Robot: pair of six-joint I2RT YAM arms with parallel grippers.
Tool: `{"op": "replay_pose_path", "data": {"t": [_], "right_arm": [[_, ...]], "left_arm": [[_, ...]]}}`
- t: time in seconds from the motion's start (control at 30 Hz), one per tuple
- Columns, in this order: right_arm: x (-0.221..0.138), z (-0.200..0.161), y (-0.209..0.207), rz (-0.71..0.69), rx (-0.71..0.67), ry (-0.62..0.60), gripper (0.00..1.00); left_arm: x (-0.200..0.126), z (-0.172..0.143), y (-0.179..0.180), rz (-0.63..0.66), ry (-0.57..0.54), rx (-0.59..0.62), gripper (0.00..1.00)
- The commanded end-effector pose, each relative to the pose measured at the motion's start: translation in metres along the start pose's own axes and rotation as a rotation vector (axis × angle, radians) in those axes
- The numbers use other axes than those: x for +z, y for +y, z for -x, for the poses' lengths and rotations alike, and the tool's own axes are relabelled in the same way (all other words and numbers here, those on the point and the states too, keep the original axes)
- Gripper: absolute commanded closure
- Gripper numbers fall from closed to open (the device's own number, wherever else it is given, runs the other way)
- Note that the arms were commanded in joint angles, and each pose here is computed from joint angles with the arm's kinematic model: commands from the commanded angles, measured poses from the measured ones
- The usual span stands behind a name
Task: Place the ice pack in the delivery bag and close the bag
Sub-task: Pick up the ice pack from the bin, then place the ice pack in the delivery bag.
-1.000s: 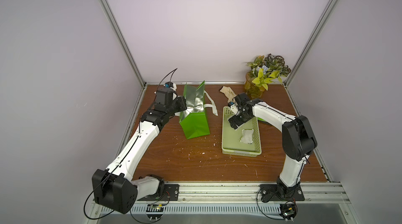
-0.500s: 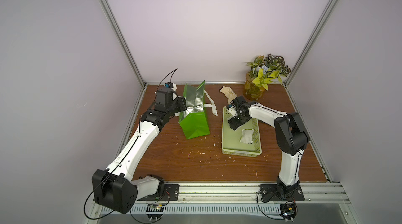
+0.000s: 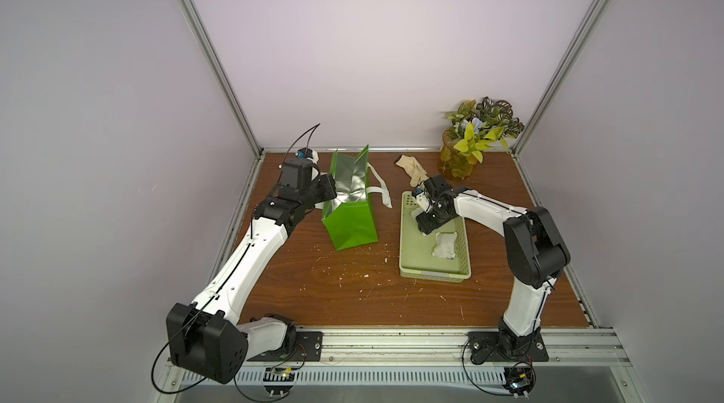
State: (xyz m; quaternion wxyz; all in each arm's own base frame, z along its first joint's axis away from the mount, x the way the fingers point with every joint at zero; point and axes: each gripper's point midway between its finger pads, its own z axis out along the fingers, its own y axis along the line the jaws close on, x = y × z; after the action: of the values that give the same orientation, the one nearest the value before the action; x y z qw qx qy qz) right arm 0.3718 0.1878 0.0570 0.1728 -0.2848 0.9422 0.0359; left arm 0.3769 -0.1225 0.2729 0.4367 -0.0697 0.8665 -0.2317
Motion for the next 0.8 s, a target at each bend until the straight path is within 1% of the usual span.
{"op": "replay_pose_path", "data": {"t": [0.0,0.17,0.23,0.3,0.33,0.4,0.5,0.57,0.63,0.7,0.77], "right_arm": [[-0.066,0.040,0.009,0.051,0.014,-0.195,0.58],[-0.155,0.095,0.041,0.156,0.032,-0.462,0.60],[-0.196,0.122,0.064,0.223,0.030,-0.578,0.60],[-0.230,0.146,0.085,0.290,0.046,-0.677,0.61],[-0.245,0.157,0.097,0.329,0.051,-0.720,0.61],[-0.262,0.176,0.116,0.379,0.071,-0.771,0.61],[-0.275,0.200,0.144,0.454,0.119,-0.807,0.62],[-0.275,0.213,0.157,0.481,0.162,-0.823,0.63],[-0.265,0.223,0.173,0.491,0.188,-0.812,0.62],[-0.250,0.230,0.181,0.484,0.210,-0.773,0.63],[-0.231,0.233,0.185,0.440,0.221,-0.728,0.63]], "left_arm": [[-0.003,0.007,-0.002,-0.010,-0.005,0.003,1.00],[-0.004,0.012,-0.007,-0.036,-0.020,-0.011,1.00],[-0.004,0.014,-0.012,-0.059,-0.025,-0.019,1.00],[-0.005,0.016,-0.016,-0.076,-0.028,-0.023,1.00],[-0.005,0.018,-0.017,-0.077,-0.030,-0.024,1.00],[-0.006,0.018,-0.017,-0.078,-0.032,-0.026,1.00],[-0.006,0.019,-0.016,-0.074,-0.040,-0.034,1.00],[-0.006,0.020,-0.016,-0.073,-0.043,-0.045,1.00],[-0.005,0.020,-0.016,-0.076,-0.048,-0.056,1.00],[-0.005,0.020,-0.016,-0.077,-0.051,-0.066,1.00],[-0.005,0.021,-0.016,-0.076,-0.056,-0.071,1.00]]}}
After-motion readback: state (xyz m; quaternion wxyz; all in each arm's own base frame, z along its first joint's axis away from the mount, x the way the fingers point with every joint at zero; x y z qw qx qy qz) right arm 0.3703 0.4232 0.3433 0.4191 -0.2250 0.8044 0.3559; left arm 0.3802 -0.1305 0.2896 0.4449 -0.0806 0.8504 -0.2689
